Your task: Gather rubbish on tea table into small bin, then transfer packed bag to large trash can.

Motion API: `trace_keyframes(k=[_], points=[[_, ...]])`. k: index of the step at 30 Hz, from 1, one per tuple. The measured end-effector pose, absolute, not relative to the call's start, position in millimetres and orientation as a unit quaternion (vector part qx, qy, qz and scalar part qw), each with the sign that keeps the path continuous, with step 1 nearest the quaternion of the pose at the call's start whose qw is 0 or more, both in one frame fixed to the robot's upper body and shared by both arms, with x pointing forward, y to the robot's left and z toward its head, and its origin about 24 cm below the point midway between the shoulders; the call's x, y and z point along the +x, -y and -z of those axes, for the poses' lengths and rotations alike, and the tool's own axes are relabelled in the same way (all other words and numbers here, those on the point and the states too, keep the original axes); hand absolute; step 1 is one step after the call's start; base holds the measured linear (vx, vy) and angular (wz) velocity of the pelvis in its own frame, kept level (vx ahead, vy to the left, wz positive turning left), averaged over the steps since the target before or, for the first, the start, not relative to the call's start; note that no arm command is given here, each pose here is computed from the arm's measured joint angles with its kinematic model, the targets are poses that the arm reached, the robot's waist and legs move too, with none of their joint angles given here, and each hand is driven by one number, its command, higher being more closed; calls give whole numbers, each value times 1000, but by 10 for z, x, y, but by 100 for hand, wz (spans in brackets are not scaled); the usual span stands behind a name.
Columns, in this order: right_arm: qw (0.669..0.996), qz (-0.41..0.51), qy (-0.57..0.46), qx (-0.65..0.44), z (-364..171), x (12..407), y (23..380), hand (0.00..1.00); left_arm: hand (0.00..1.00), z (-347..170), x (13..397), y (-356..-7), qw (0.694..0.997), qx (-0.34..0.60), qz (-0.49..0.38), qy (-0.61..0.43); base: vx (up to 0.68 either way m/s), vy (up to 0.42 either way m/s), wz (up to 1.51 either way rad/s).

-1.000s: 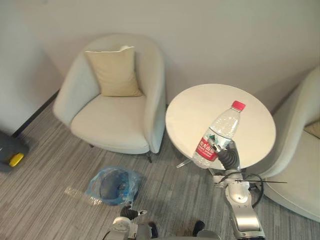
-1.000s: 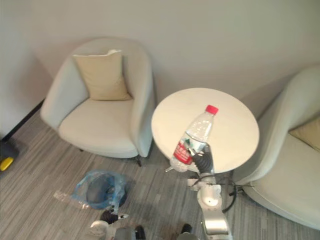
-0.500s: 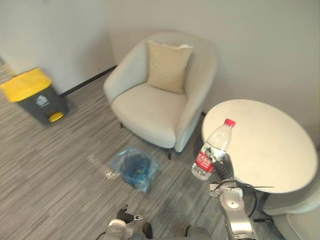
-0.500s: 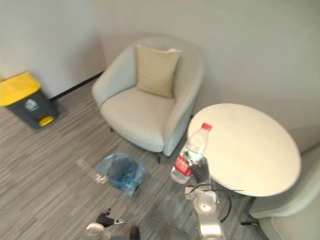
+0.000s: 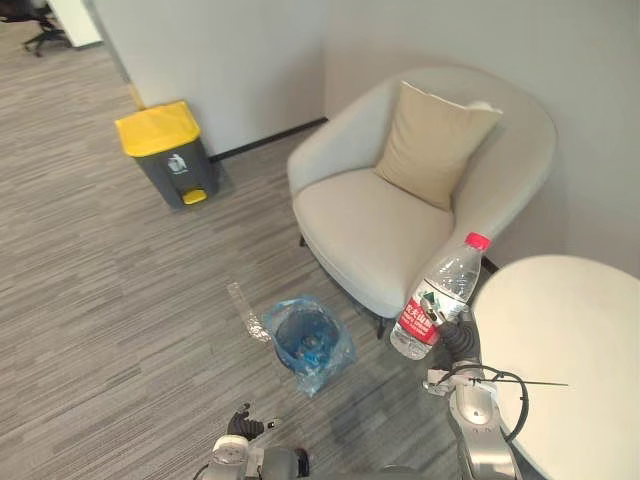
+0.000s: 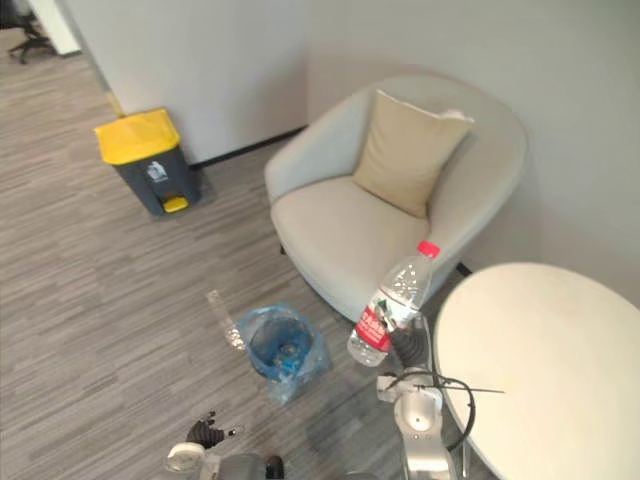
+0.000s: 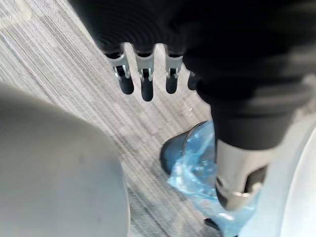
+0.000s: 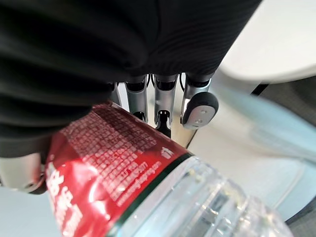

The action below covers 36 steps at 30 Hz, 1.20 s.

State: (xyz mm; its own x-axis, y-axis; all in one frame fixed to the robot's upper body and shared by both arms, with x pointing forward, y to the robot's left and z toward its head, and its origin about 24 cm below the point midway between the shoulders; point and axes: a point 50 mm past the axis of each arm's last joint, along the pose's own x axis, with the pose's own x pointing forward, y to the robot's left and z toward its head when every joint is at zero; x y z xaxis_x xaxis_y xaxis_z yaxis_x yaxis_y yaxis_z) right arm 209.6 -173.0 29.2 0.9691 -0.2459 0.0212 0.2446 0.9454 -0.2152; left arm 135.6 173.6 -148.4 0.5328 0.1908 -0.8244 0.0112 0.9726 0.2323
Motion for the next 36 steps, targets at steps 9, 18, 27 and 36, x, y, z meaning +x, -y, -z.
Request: trace_keyframes(k=[9, 18, 27, 36], points=[[984, 110, -72, -120, 23, 2124, 1712, 100, 0, 1543, 1298, -1632, 855, 146, 4, -498, 57, 52, 12], [983, 75, -99, -133, 163, 2129, 1575, 100, 0, 1560, 1242, -1853, 845, 137, -39, -516, 56, -72, 44], [982, 66, -100, -144, 164, 2120, 1631, 100, 0, 1581, 1163, -1864, 841, 116, -64, -525, 48, -112, 36], [983, 42, -90, -155, 147, 2225, 1529, 100, 0, 1497, 1347, -1925, 857, 87, -109, -496, -28, 26, 39]])
